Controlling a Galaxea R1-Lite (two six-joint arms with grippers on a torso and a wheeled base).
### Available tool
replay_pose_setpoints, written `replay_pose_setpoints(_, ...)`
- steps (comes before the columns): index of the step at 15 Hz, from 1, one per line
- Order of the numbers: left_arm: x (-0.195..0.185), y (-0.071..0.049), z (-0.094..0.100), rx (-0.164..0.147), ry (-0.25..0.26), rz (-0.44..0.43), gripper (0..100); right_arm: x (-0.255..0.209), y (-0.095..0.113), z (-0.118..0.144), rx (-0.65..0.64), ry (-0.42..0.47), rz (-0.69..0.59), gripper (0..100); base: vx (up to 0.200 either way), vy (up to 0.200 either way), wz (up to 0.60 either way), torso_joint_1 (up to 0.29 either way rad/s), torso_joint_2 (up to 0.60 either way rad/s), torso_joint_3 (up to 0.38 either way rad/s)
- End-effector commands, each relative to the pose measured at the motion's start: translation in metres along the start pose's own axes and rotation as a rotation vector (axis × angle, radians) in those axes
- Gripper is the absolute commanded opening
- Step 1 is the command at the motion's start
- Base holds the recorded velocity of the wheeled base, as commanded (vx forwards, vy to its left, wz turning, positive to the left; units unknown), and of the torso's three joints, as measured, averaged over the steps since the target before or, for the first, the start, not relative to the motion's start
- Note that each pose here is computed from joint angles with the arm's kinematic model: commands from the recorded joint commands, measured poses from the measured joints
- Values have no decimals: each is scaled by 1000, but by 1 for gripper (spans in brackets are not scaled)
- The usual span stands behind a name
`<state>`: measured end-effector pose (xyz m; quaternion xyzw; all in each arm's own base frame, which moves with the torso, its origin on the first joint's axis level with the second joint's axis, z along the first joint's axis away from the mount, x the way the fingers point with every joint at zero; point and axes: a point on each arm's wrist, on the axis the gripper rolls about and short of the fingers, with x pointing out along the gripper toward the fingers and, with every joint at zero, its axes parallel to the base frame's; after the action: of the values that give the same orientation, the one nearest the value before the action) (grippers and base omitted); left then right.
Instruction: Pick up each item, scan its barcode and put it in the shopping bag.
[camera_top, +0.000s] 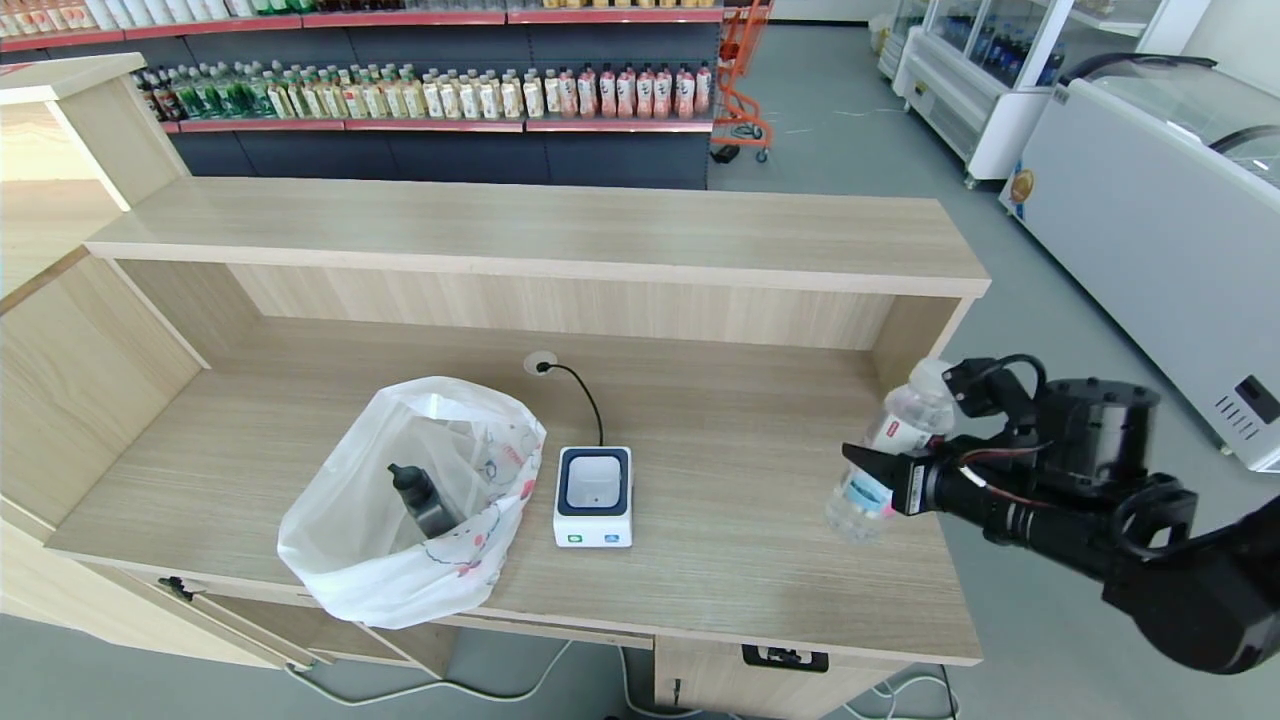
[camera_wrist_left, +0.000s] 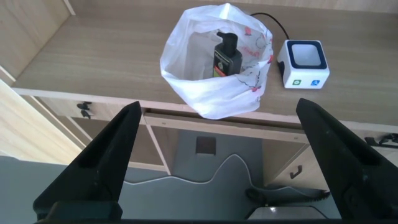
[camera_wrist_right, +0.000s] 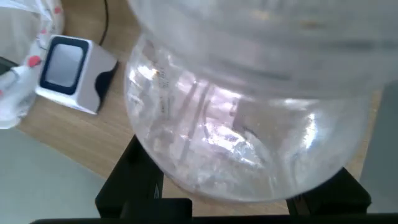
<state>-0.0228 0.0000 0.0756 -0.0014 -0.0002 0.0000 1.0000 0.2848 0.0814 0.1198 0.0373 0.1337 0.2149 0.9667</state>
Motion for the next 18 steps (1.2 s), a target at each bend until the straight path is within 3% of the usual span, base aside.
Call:
replay_pose_setpoints(1,0,0,0,0,0,0,100,-86,25,114,154,-183,333,0,0,0,0,0,0,0)
replay_pose_setpoints(3,0,0,0,0,0,0,100,-122,41,149,127,-185,586,0,0,0,0,0,0,0)
replay_pose_setpoints(4,0,0,0,0,0,0,100,-127,44,151,110,-188,633,0,0,0,0,0,0,0)
replay_pose_setpoints(5,0,0,0,0,0,0,100,-144,54,154,55,-182,784,0,0,0,0,0,0,0)
replay_pose_setpoints(8,0,0,0,0,0,0,100,-176,70,142,-30,-135,1036,0,0,0,0,0,0,0)
replay_pose_setpoints(12,0,0,0,0,0,0,100,-190,86,136,-57,-125,1156,0,0,0,0,0,0,0)
replay_pose_setpoints(18,0,0,0,0,-1,0,100,-205,93,129,-57,-104,1215,0,0,0,0,0,0,0)
